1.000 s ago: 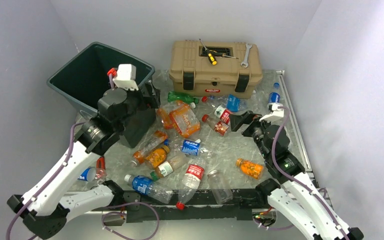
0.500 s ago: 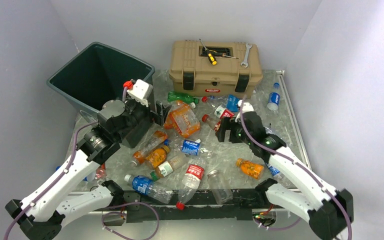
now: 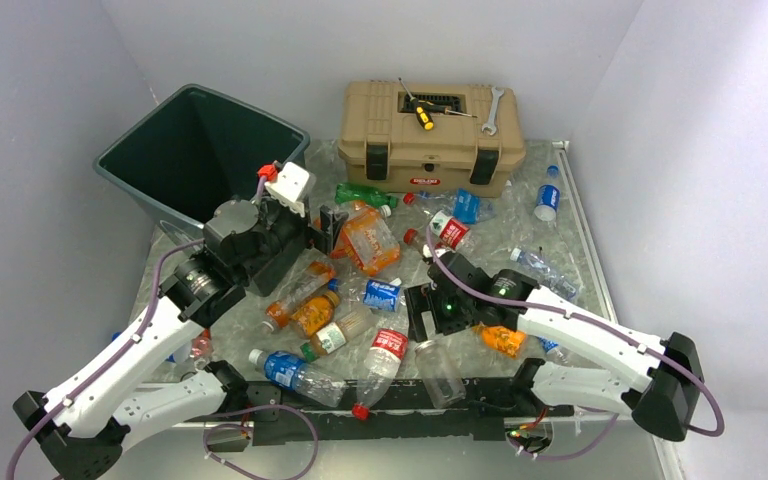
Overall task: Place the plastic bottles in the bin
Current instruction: Pick up the plastic bottle from the corner of the board.
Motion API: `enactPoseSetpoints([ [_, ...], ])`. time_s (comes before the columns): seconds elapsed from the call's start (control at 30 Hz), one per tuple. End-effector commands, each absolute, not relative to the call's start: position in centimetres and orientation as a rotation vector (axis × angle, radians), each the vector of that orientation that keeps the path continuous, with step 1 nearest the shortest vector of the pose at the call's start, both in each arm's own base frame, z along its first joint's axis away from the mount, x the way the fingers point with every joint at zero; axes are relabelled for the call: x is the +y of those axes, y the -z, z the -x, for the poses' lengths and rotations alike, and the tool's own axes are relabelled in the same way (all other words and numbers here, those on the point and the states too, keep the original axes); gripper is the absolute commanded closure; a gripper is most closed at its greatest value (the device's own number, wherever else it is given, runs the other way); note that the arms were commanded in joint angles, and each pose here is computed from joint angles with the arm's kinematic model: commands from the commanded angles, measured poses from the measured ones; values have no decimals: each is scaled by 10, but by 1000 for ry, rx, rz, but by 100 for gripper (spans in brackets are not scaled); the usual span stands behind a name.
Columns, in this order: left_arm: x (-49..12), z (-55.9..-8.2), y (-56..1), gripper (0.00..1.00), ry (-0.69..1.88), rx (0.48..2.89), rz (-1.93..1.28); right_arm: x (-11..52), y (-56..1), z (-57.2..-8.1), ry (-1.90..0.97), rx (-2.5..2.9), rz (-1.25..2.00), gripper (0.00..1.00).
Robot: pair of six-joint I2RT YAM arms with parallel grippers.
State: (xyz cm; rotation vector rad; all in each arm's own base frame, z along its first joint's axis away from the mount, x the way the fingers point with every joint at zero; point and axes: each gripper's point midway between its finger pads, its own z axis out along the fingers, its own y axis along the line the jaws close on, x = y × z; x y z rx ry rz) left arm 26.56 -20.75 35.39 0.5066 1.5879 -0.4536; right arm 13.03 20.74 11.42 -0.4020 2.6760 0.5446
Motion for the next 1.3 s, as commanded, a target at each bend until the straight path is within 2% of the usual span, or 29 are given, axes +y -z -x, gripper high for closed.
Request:
enactPoseSetpoints([
  [0.0,-206,-267,-369,1,447,1548,-488,197,-108,-106,-488,2765,356,0],
  [0.23,-207,-269,-367,1,442,1555,-488,199,-96,-70,-520,2805,448,1],
  [0.37,-209,-266,-369,1,457,1549,-495,186,-78,-59,-398,2847,445,5],
  [0.5,-208,-264,-371,1,464,1539,-491,184,-63,-46,-403,2885,453,7],
  [0.77,-209,-264,-370,1,469,1546,-494,174,-46,-46,-271,2882,456,14],
  [0.97,-208,-264,-369,1,461,1545,-490,176,-37,-41,-275,2885,457,20],
  [1.07,-209,-264,-368,1,462,1544,-494,182,-36,-39,-296,2878,458,28],
  [1.17,-210,-264,-368,1,467,1544,-498,187,-41,-42,-312,2841,445,42],
  [1.27,-209,-263,-370,1,467,1540,-491,191,-59,-54,-316,2760,416,52],
])
